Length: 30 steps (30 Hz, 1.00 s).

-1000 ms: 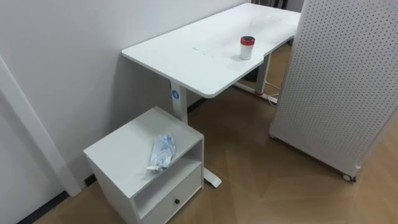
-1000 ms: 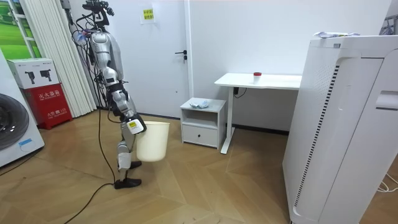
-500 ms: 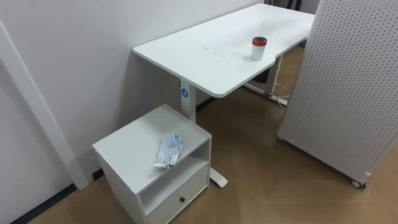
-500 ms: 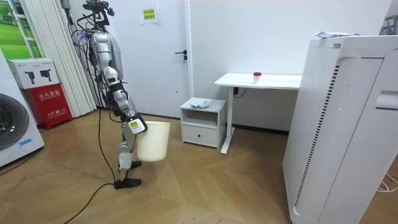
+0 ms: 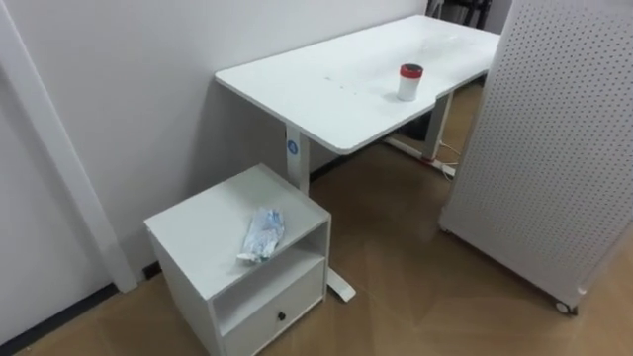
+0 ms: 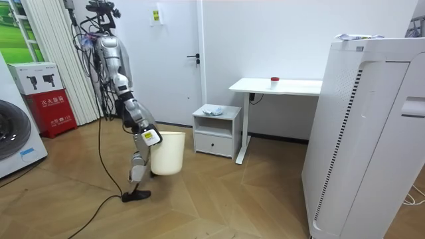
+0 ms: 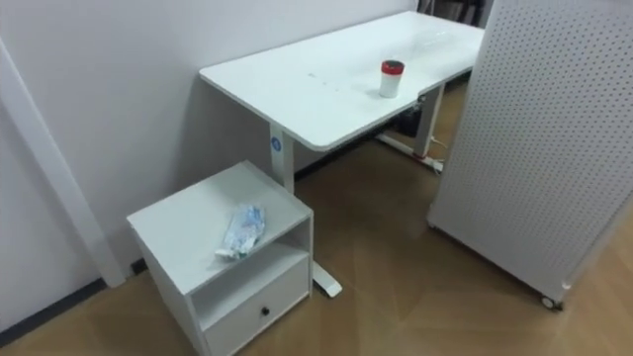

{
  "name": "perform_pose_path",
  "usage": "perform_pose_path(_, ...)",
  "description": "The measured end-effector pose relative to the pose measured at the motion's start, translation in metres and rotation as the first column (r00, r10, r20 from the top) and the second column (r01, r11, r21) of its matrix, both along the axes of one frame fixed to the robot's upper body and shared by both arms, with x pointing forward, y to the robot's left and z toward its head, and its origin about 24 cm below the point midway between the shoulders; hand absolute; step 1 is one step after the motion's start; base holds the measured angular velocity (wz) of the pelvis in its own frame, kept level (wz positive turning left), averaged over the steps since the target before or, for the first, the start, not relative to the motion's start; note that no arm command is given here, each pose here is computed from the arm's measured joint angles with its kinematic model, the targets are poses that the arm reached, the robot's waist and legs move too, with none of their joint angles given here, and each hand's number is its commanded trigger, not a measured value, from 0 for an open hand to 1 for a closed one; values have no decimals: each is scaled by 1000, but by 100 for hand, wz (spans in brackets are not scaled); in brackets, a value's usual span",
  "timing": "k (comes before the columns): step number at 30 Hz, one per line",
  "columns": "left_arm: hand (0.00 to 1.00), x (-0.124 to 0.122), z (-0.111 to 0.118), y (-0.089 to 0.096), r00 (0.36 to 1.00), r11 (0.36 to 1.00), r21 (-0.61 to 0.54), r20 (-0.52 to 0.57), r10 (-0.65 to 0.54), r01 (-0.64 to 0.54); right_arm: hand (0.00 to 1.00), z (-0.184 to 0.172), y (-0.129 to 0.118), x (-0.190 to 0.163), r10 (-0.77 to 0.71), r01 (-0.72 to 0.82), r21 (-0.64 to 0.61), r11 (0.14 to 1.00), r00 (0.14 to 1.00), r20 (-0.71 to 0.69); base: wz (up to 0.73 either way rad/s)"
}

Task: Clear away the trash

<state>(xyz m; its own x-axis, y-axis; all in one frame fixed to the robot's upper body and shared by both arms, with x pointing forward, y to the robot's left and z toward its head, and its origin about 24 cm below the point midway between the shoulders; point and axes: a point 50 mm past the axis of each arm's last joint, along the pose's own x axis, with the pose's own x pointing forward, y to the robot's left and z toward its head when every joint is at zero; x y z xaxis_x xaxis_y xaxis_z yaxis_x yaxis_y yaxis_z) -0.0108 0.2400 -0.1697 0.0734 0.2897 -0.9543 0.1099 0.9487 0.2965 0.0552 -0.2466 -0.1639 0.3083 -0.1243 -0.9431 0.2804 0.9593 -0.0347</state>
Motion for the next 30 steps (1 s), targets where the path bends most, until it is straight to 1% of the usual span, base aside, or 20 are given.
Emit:
perform_pose_path(3, 0, -4, 0, -2, 1000, 1000, 10, 3, 0, 0, 100, 0, -3, -13, -14, 14, -4, 1000, 1000, -18, -25)
perform_pose_path(6, 0, 4, 1, -1, 998, 1000, 16, 60, -8, 7, 100, 0, 1, -6, 7, -7, -6, 1000, 1000, -1, -22)
perform_pose_path(7, 0, 5, 0, -3, 997, 1000, 6, 72, 2, -3, 100, 0, 0, -4, 15, -15, -18, 1000, 1000, -1, -11)
perform_pose_path(8, 0, 5, -1, -8, 997, 1000, -11, 75, 6, -5, 100, 1, -6, -14, 1, -2, -36, 999, 1000, -28, -14)
perform_pose_path(9, 0, 7, -1, -9, 997, 1000, -16, 80, 7, -5, 100, 1, -8, -18, -6, 4, -41, 999, 999, -43, -22)
perform_pose_path(10, 0, 0, 0, -7, 998, 1000, -9, 64, 11, -11, 100, 0, -6, -25, -16, 13, -38, 999, 997, -71, -29)
perform_pose_path(12, 0, 2, 0, -4, 997, 1000, -4, 72, 20, -19, 100, 0, -5, -24, 2, -5, -42, 999, 997, -73, -27)
perform_pose_path(14, 0, 12, 0, -3, 995, 1000, -3, 100, 31, -31, 100, 1, -2, -8, 39, -41, -44, 998, 999, -27, -17)
perform_pose_path(15, 0, 15, 1, -2, 993, 999, -1, 113, 36, -36, 100, 1, 0, -5, 45, -46, -40, 998, 999, -17, 0)
perform_pose_path(16, 0, 23, 1, 0, 989, 999, 7, 139, 41, -42, 100, 1, 4, 0, 51, -51, -32, 998, 999, 0, 10)
perform_pose_path(17, 0, 36, 2, 1, 983, 999, 18, 179, 38, -42, 100, 2, 4, 5, 55, -54, -35, 998, 998, 20, 13)
perform_pose_path(18, 0, 42, 3, 1, 980, 999, 26, 195, 35, -40, 100, 2, 4, 7, 54, -53, -41, 998, 998, 25, 11)
perform_pose_path(20, 0, 62, 7, 6, 963, 997, 75, 270, 12, -34, 100, 3, 5, 14, 50, -48, -41, 998, 998, 44, -2)
perform_pose_path(21, 0, 68, 8, 8, 957, 995, 89, 289, 7, -34, 100, 3, 6, 17, 50, -48, -37, 998, 997, 56, -12)
perform_pose_path(22, 0, 78, 12, 10, 943, 993, 112, 333, -3, -36, 100, 5, 8, 24, 62, -59, -34, 998, 995, 84, -11)
perform_pose_path(25, 0, 97, 18, 10, 904, 991, 121, 427, 8, -66, 100, 8, 11, 36, 73, -68, -38, 997, 986, 149, -3)
perform_pose_path(28, 0, 103, 19, 4, 884, 992, 105, 467, 14, -71, 100, 10, 12, 41, 88, -82, -44, 996, 981, 173, 5)
perform_pose_path(30, 0, 103, 19, 1, 883, 993, 100, 470, 4, -58, 100, 9, 14, 40, 93, -87, -43, 995, 979, 179, 32)
